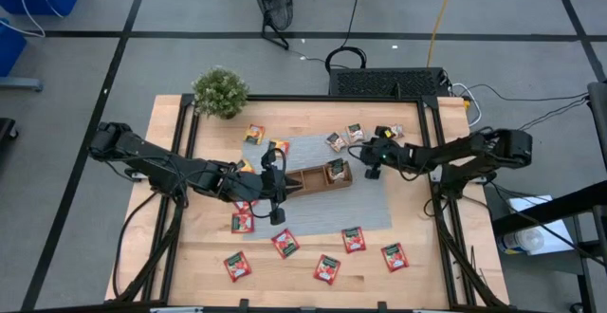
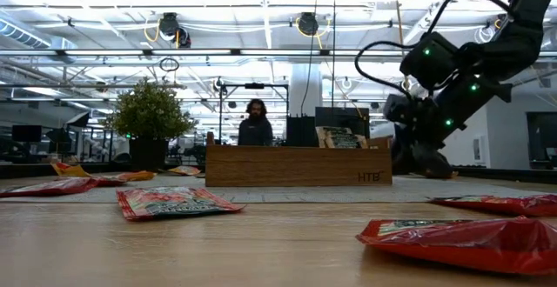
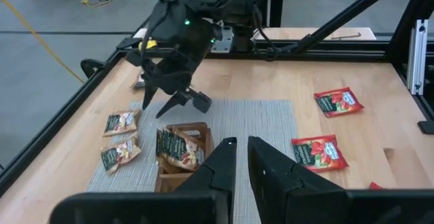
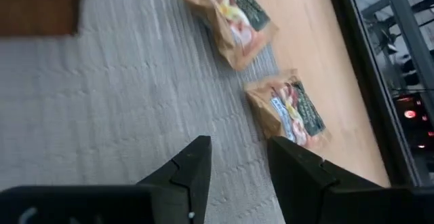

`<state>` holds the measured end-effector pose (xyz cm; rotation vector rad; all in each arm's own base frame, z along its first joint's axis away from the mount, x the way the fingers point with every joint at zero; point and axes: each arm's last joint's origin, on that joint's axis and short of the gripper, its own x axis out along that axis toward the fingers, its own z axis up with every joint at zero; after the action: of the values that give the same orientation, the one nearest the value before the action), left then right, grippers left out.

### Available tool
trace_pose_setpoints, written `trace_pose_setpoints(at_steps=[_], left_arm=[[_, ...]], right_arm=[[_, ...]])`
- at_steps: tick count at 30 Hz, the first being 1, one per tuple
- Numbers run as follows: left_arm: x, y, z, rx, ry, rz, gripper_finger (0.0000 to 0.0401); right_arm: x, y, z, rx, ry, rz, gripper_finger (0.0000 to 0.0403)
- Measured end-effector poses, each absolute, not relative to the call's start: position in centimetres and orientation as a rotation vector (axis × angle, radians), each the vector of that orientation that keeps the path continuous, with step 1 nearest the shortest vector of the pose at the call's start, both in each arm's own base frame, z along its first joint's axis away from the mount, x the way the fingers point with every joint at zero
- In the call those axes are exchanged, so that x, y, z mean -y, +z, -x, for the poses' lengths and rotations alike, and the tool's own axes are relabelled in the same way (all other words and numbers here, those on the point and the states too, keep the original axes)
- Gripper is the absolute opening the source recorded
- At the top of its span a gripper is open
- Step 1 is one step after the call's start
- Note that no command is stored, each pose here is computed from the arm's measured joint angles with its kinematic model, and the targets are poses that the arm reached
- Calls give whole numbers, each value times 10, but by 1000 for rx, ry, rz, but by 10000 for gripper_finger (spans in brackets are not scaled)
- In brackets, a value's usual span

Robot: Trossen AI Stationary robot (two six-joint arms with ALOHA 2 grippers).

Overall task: Pick & Place Tea
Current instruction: Put the brown tea bag into the right section of the wooden organizer

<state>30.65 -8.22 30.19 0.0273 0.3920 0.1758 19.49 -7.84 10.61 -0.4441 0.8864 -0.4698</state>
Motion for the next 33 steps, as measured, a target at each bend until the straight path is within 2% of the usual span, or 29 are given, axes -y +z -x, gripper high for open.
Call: trace_pose_setpoints(at_steps=[15, 23, 28, 33], left_arm=[[82, 302, -307, -392, 176, -27, 47], [82, 302, -307, -392, 172, -26, 47], [82, 302, -307, -392, 171, -26, 47], [82, 302, -307, -392, 171, -26, 47]], right_arm=[[109, 106, -212, -950, -494, 471, 130], [127, 109, -208, -971, -446, 334, 127], [135, 108, -202, -971, -438, 276, 94], [139, 107, -199, -976, -446, 261, 28]])
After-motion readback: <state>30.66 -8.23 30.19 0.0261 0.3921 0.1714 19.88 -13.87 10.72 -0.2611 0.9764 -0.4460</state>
